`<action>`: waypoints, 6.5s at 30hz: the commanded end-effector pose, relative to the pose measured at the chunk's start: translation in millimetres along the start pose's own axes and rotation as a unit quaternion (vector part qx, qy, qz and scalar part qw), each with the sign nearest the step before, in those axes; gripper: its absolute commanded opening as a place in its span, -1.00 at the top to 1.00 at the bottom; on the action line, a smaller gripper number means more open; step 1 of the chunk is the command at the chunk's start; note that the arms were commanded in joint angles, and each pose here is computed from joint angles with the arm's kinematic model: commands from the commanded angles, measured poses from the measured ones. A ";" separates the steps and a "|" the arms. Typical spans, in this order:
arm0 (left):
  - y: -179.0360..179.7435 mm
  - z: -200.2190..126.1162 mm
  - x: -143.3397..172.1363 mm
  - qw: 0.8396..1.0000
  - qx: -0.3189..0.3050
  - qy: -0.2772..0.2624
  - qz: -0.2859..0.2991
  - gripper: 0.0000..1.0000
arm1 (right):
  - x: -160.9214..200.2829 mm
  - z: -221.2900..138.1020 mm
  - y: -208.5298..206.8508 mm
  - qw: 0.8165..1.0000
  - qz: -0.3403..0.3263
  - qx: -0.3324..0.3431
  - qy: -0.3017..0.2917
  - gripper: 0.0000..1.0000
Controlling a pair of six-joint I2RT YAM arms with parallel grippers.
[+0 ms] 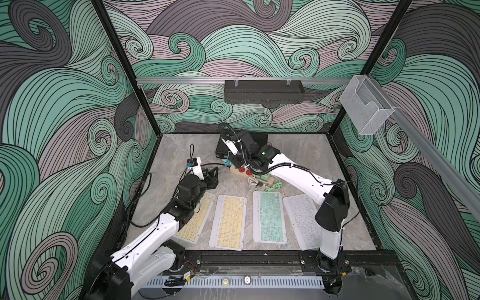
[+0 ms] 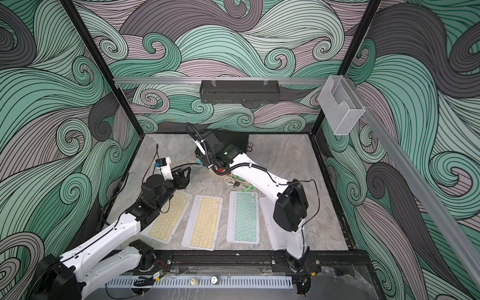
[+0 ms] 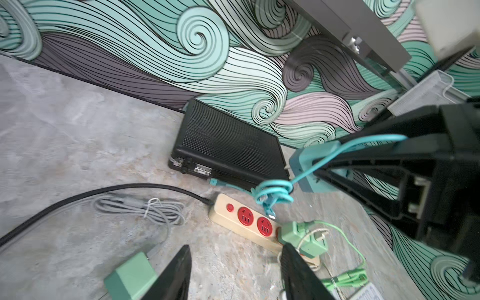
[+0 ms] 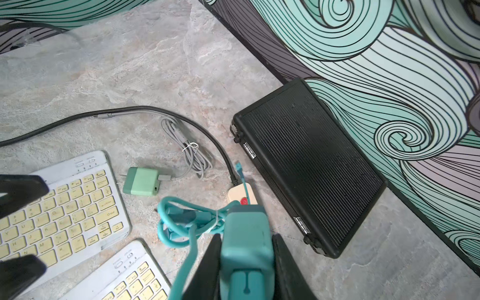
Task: Unplug the wireless keyboard
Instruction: Place the plug at the center of the board, then pick up the keyboard from the center of the board.
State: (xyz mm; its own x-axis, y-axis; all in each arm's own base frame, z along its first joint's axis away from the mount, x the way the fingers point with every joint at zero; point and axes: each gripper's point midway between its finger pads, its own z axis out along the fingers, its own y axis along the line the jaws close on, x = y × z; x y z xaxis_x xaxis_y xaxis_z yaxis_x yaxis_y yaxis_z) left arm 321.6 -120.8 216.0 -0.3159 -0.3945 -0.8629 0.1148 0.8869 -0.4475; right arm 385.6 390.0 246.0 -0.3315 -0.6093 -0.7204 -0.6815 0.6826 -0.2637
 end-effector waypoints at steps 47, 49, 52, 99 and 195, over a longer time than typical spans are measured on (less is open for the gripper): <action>35.0 12.5 11.8 0.994 -0.102 0.021 -0.040 -0.18 | 160.5 99.4 91.0 0.953 0.057 -0.195 0.225 0.87; 35.9 13.1 12.7 0.994 -0.104 0.023 -0.040 -0.18 | 158.0 97.0 99.2 0.948 0.062 -0.220 0.221 0.80; 36.1 14.1 14.0 0.993 -0.104 0.025 -0.040 -0.18 | 150.6 93.9 109.1 0.942 0.069 -0.249 0.212 0.74; 37.6 18.1 17.3 0.993 -0.105 0.036 -0.051 -0.18 | 152.6 103.1 42.2 0.955 0.131 -0.166 0.207 0.00; -115.3 47.2 85.1 0.953 0.217 0.151 0.148 -0.32 | 250.5 -16.0 -62.6 0.896 0.428 0.109 -0.039 0.40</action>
State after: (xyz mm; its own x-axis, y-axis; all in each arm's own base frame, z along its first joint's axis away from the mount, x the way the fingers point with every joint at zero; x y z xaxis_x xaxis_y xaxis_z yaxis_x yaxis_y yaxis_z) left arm 325.5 -261.9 165.4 -0.5219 0.0014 -0.8530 0.5475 0.7674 -0.3338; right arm 323.2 187.3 75.9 -0.6628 0.1616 -0.7312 -0.0699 0.9588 0.2753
